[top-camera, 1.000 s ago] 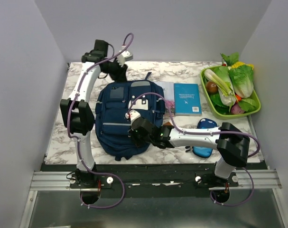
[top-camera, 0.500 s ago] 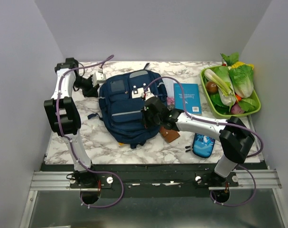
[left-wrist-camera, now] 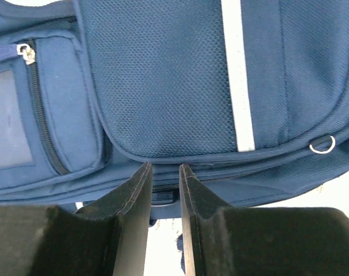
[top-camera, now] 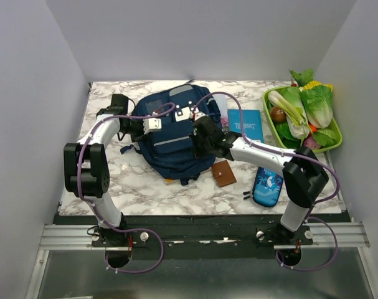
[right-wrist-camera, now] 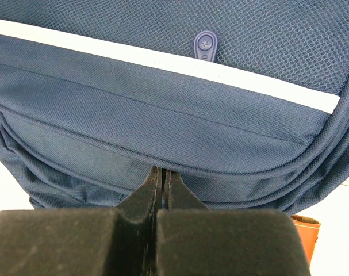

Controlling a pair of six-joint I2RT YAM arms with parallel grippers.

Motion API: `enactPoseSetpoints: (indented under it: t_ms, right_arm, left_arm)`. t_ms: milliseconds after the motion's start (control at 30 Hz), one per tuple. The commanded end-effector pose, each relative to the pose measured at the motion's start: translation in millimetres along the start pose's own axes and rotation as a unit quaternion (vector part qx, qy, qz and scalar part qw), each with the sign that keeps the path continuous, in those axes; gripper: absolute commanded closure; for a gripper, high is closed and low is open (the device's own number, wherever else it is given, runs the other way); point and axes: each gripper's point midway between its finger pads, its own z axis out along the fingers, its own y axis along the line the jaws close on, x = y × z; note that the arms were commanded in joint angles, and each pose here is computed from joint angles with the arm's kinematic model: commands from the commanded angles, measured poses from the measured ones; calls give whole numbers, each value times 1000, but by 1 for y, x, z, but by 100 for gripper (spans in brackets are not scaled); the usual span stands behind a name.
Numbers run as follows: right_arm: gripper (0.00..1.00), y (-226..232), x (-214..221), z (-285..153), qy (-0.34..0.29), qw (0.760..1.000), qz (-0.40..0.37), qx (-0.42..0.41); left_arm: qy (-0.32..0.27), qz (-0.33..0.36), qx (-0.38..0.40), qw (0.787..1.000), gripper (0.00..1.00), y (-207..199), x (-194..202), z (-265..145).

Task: Pack the student bag
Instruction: Unzip the student bag at the center of the board.

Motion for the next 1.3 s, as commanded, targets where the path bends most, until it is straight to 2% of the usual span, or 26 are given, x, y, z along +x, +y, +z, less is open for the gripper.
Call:
enactPoseSetpoints:
  t_ms: [0, 300, 500, 733, 900, 1133, 1267]
  right_arm:
    - [99, -11, 9, -5, 21, 1000, 4, 20]
    - [99, 28, 10, -1, 33, 999, 13, -38]
    - [99, 51, 20, -1, 36, 998, 17, -54]
    - [99, 74, 4, -9, -16, 996, 24, -81]
    - [99, 92, 8, 1, -7, 996, 8, -93]
    - [99, 123, 3, 7, -22, 992, -22, -124]
    - [99, 102, 15, 12, 1, 998, -15, -67]
  left_arm:
    - [-32, 33, -9, 999, 67, 10, -12, 8]
    - [-57, 6, 47, 997, 67, -45, -12, 19]
    - [-89, -13, 60, 994, 67, -55, -28, 19]
    - [-152, -57, 96, 982, 67, -63, -61, 9]
    - [-193, -73, 111, 972, 67, -65, -82, 1]
    - [-196, -86, 128, 968, 67, -69, -84, 2]
    - [-166, -74, 113, 977, 67, -61, -73, -3]
